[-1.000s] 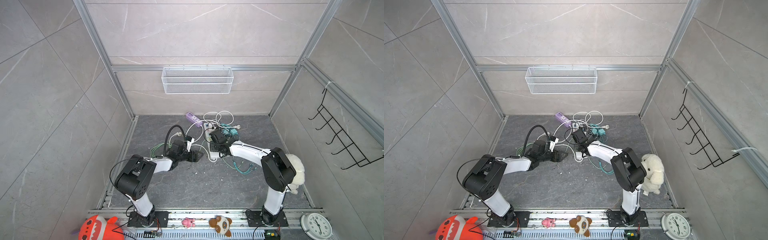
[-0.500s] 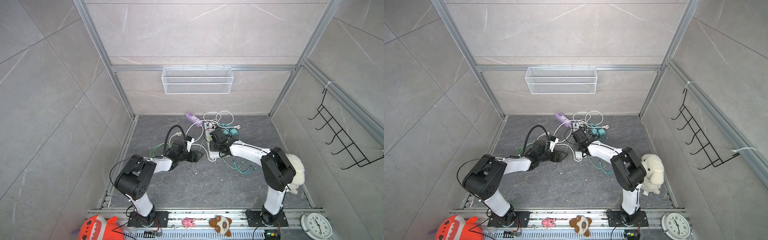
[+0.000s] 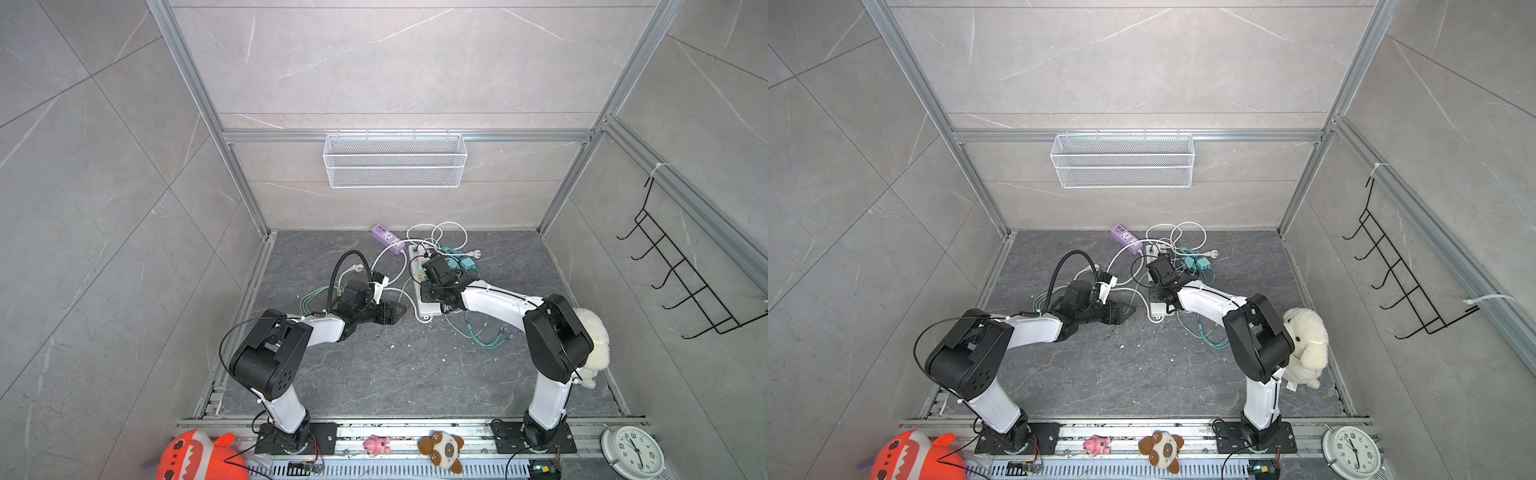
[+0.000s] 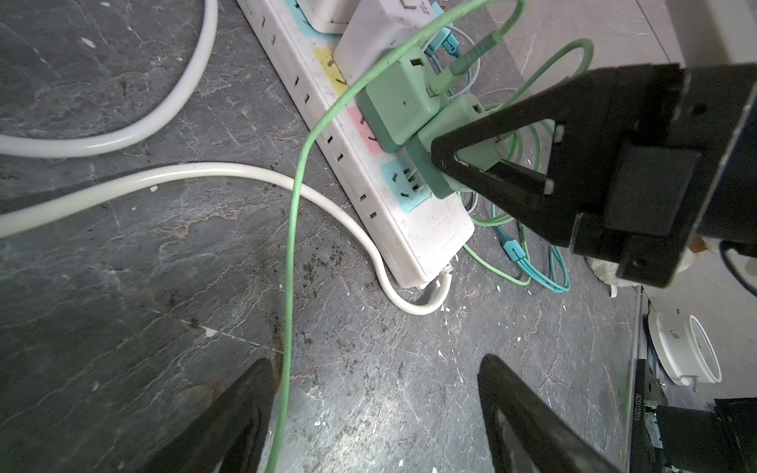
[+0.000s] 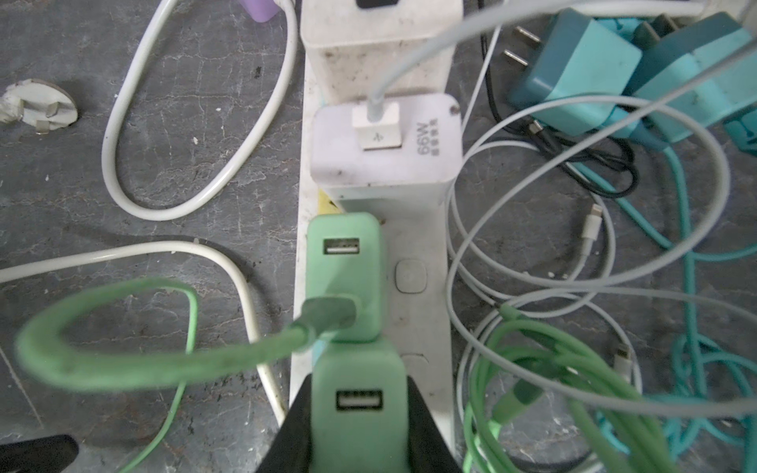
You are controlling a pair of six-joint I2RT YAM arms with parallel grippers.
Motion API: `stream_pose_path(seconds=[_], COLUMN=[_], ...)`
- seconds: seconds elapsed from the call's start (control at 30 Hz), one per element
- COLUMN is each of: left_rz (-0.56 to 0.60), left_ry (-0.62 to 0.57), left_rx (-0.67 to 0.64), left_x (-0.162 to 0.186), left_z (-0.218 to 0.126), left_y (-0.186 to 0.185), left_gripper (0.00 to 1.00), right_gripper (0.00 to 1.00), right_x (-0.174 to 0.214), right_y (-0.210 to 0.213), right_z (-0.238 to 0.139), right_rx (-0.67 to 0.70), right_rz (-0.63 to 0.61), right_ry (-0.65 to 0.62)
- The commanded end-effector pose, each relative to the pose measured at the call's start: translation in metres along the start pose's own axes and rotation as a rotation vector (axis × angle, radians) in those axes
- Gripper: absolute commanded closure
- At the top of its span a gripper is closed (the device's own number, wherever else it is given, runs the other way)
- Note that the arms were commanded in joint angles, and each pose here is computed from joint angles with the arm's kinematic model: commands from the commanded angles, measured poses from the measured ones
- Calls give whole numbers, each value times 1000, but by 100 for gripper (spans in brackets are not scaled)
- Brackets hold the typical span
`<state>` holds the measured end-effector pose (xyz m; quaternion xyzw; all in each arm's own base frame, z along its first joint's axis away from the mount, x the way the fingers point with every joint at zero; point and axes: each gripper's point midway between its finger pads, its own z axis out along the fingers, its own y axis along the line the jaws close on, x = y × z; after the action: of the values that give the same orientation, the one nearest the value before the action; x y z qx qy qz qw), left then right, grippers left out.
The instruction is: Insert the plug
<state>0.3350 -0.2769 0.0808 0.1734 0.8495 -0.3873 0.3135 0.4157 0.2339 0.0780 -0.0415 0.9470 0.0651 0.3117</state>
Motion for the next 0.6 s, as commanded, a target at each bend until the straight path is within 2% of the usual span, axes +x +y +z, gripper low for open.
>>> stream_pose_path(seconds=[0.0,0.17,0.57], left_rz=[44,47,43], left_ry=[-25,-30,-31], left_rx=[9,5,10], left_x=[-11,-12,-13], left_z=[-1,-3,-4], left_y=[-3,-3,-2], left_gripper=[20,20,19], right_gripper=[100,100,100], right_x=[25,17,21], right_y=[-25,-28,-9], right_z=[10,10,14], right_rx=[53,28,6], right_rz=[-65,-72,27], right_ry=[94,97,79])
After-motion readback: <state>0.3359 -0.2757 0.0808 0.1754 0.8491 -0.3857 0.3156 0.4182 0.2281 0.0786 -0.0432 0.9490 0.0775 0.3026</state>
